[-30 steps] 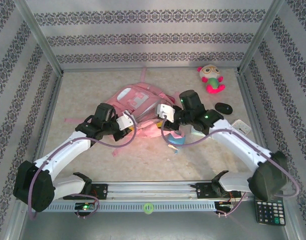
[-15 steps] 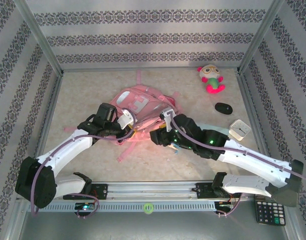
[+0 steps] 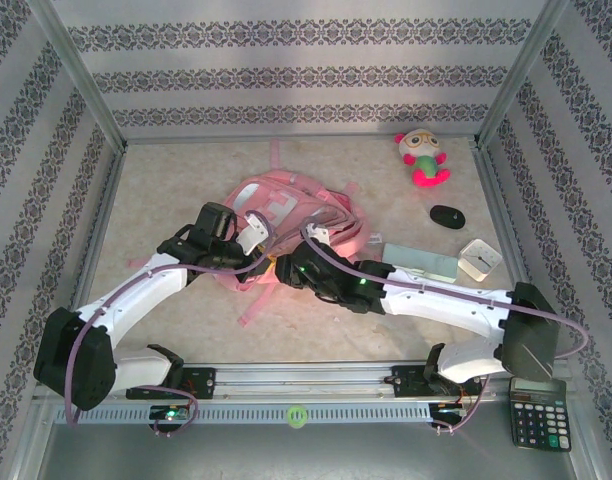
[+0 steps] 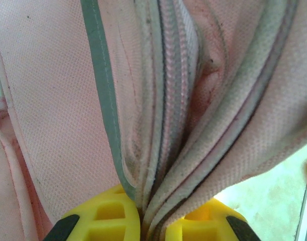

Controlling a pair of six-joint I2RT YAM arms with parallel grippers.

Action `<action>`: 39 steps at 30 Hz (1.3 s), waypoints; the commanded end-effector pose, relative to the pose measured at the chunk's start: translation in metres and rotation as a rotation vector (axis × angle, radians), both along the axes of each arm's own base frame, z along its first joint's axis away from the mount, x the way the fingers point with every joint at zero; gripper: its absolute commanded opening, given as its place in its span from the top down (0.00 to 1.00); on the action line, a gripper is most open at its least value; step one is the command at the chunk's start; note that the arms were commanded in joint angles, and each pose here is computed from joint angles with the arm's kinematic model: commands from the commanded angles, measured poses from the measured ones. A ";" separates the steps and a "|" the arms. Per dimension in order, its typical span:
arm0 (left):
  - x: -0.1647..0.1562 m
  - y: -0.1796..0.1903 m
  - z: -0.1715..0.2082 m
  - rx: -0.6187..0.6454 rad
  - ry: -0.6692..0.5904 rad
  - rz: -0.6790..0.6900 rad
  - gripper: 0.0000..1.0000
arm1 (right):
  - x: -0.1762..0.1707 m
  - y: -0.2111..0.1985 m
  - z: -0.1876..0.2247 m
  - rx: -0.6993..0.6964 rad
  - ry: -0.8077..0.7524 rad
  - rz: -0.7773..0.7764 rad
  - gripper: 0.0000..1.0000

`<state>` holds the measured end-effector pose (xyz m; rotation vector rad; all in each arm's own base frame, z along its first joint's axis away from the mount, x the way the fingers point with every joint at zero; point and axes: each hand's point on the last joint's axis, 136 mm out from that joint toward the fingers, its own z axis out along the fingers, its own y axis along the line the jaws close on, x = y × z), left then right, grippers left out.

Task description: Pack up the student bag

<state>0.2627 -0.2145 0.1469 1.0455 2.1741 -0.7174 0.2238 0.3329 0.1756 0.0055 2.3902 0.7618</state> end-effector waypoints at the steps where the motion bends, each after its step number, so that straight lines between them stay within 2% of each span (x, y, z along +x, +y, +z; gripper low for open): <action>1: -0.013 -0.014 0.019 -0.096 0.102 -0.028 1.00 | 0.009 -0.005 -0.007 -0.031 -0.002 -0.079 0.55; 8: -0.015 -0.018 0.027 -0.134 0.105 -0.039 1.00 | 0.024 -0.031 -0.020 -0.249 -0.043 -0.187 0.54; 14: -0.015 -0.018 0.030 -0.138 0.100 -0.037 1.00 | 0.029 -0.049 -0.021 -0.398 -0.063 -0.239 0.68; 19: -0.014 -0.017 0.029 -0.135 0.103 -0.031 1.00 | 0.029 -0.063 -0.011 -0.514 -0.096 -0.278 0.68; 21: -0.014 -0.016 0.028 -0.134 0.102 -0.029 1.00 | 0.030 -0.063 -0.011 -0.511 -0.104 -0.271 0.70; 25: -0.013 -0.017 0.028 -0.139 0.098 -0.026 1.00 | 0.032 -0.049 -0.010 -0.390 -0.117 -0.234 0.77; 29: -0.011 -0.012 0.024 -0.107 0.090 -0.013 1.00 | 0.032 -0.050 -0.007 -0.344 -0.116 -0.231 0.92; 33: -0.010 0.006 0.009 0.031 0.039 -0.002 1.00 | 0.028 -0.055 -0.007 -0.329 -0.077 -0.159 0.99; 39: -0.005 0.053 -0.013 0.328 -0.106 0.005 1.00 | -0.007 -0.037 -0.012 -0.207 0.011 0.164 1.00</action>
